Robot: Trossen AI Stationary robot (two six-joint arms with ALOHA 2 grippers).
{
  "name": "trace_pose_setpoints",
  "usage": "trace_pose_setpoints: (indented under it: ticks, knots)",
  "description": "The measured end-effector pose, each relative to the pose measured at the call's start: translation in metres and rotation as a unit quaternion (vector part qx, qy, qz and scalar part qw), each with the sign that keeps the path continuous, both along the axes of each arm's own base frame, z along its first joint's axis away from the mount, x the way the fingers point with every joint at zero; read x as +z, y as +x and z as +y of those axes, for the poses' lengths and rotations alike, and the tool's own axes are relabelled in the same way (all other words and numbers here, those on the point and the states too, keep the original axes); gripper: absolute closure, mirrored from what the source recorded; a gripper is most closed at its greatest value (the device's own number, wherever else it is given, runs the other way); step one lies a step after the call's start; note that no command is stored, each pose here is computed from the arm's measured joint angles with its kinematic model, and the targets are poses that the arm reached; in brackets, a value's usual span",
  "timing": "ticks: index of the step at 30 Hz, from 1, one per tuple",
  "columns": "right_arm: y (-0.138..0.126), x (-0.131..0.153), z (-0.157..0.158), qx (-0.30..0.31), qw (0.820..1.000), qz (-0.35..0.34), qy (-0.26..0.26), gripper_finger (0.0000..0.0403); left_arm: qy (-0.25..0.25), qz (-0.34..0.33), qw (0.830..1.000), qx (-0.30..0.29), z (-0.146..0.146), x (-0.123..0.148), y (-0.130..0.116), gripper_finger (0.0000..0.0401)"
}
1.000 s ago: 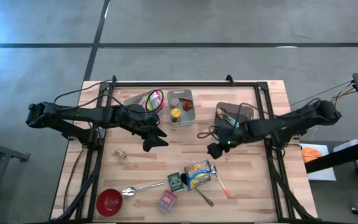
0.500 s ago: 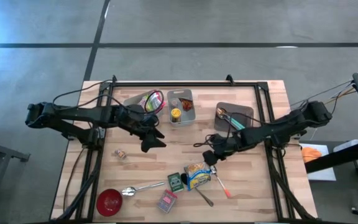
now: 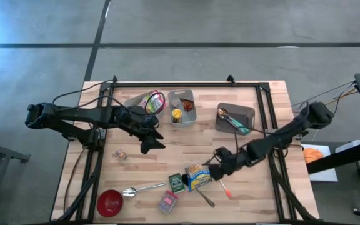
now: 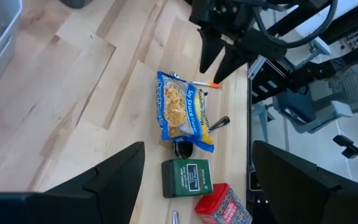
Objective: Pick & Place Food Item
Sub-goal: Put the blue noodle pack into the left gray bin
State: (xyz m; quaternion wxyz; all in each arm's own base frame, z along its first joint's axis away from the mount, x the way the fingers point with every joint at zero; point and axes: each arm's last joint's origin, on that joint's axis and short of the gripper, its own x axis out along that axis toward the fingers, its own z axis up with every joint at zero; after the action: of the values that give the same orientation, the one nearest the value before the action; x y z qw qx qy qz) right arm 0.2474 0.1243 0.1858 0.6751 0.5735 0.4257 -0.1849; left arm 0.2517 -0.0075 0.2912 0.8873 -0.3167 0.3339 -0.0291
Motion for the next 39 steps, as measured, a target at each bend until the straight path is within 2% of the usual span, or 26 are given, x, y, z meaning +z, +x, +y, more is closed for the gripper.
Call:
trace_pose_setpoints:
  ticks: [4, 9, 16, 20, 28, 34, 39]
  knots:
    - [0.002, -0.009, 0.01, -0.002, 1.0, -0.001, -0.011, 0.0195, 0.005, -0.002, 1.0, -0.003, 0.0, 0.0, 0.0, 0.0099]
    - [0.016, -0.027, 0.018, 0.01, 1.0, -0.007, -0.016, 0.0195, 0.005, -0.004, 1.0, -0.004, 0.0, 0.0, 0.0, 0.0099]
    - [0.028, -0.034, 0.025, 0.041, 0.998, -0.004, -0.037, 0.0202, -0.001, 0.0, 1.0, 0.001, 0.0, 0.0, 0.0, 0.0099]
    - [0.028, -0.036, 0.025, 0.042, 0.998, -0.001, -0.039, 0.0247, -0.002, 0.0, 1.0, 0.002, 0.0, 0.0, 0.0, 0.0099]
    - [0.027, -0.035, 0.026, 0.056, 0.997, -0.004, -0.049, 0.0382, -0.002, 0.0, 1.0, 0.002, 0.0, 0.0, 0.0, 0.0099]
    - [0.027, -0.036, 0.025, 0.064, 0.996, -0.005, -0.056, 0.0394, -0.002, 0.0, 1.0, 0.002, 0.0, 0.0, 0.0, 0.0099]
    - [0.027, -0.033, 0.026, 0.095, 0.993, -0.018, -0.075, 0.0395, -0.002, 0.001, 1.0, 0.002, 0.0, 0.0, 0.0, 0.0099]
